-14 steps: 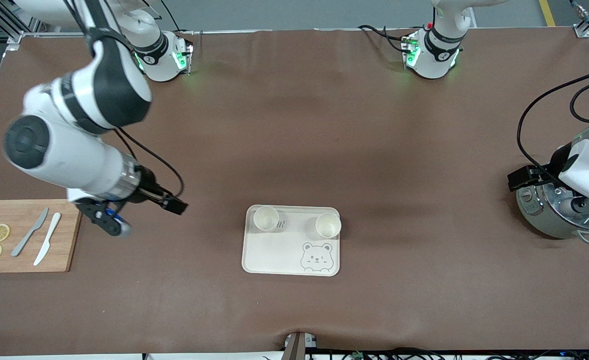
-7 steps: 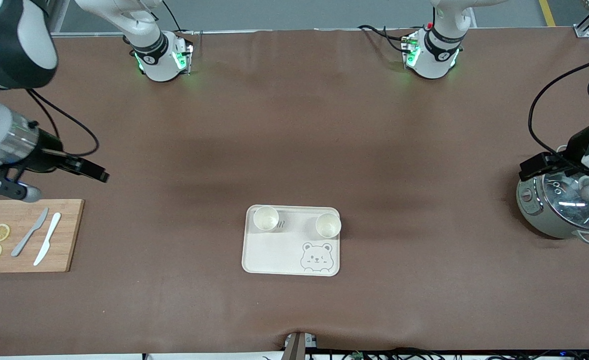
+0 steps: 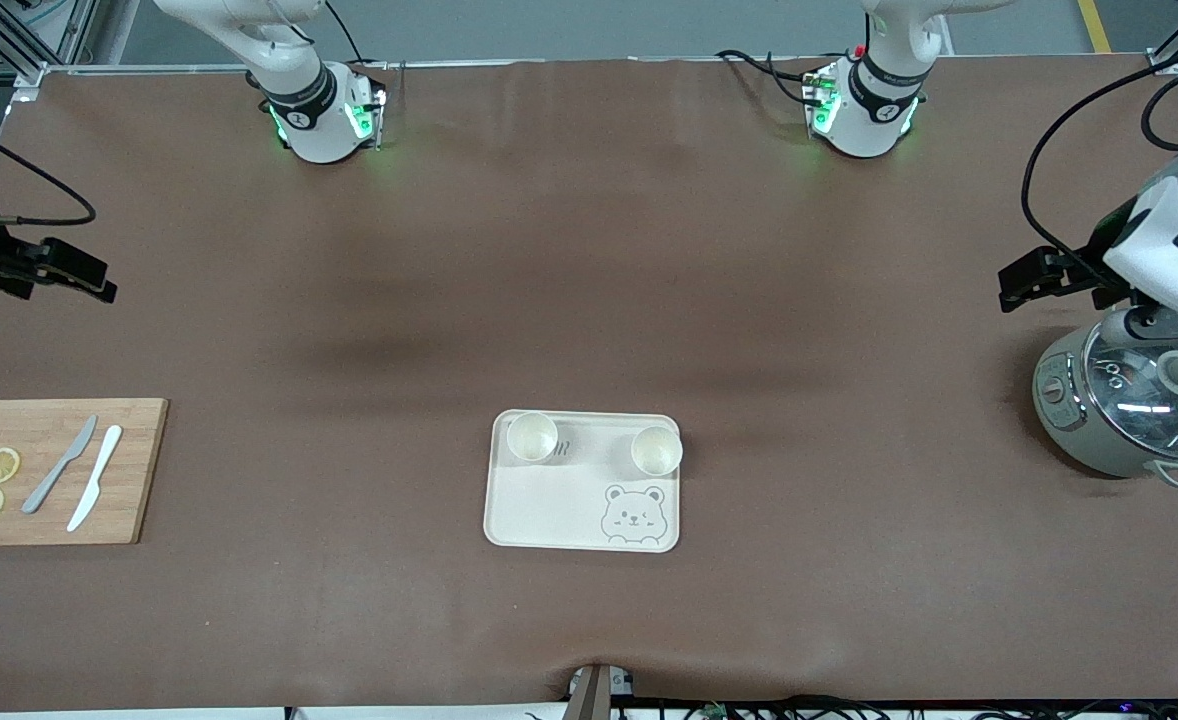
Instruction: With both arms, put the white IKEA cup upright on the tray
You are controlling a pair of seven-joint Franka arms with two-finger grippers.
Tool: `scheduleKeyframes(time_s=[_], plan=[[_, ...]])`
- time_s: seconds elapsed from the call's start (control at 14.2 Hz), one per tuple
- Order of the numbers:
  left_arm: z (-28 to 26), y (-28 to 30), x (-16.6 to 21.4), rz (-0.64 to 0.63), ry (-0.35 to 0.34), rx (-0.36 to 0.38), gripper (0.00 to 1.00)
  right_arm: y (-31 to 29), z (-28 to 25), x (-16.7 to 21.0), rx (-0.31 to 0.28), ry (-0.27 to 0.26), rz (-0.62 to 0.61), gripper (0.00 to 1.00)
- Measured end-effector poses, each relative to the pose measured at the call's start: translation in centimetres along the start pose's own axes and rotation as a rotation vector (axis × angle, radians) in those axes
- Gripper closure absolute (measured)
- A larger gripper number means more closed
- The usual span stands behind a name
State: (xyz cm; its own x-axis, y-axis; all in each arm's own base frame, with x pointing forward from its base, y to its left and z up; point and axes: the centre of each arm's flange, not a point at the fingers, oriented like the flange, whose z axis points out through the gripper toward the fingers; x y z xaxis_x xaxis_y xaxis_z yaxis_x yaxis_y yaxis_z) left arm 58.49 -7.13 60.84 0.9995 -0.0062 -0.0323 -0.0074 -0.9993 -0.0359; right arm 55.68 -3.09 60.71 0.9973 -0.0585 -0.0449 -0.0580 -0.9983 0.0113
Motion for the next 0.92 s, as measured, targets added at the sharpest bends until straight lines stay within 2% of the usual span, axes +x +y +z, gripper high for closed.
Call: scheduleKeyframes(time_s=[0.14,0.28,0.42,0.63,0.92], plan=[[0.8,0.3,-1.1,0.025,0.022,0.008,0.00,-0.1,-1.7,-1.3,-0.006,-0.008,-0.029,0.00],[1.1,0.3,-2.3,0.049,0.041,0.017,0.00,-0.8,-3.5,-2.5,-0.007,0.029,-0.064,0.00],[0.6,-0.1,-2.5,0.053,0.063,0.018,0.00,-1.1,-3.7,-3.3,-0.008,0.032,-0.080,0.00],[-0.4,-0.9,-2.0,0.038,0.092,0.013,0.00,-1.3,-3.1,-3.4,-0.008,0.023,-0.087,0.00],[-1.3,-1.0,-1.9,0.035,0.103,0.000,0.00,-0.5,-4.0,-3.0,-0.008,0.061,-0.073,0.00]])
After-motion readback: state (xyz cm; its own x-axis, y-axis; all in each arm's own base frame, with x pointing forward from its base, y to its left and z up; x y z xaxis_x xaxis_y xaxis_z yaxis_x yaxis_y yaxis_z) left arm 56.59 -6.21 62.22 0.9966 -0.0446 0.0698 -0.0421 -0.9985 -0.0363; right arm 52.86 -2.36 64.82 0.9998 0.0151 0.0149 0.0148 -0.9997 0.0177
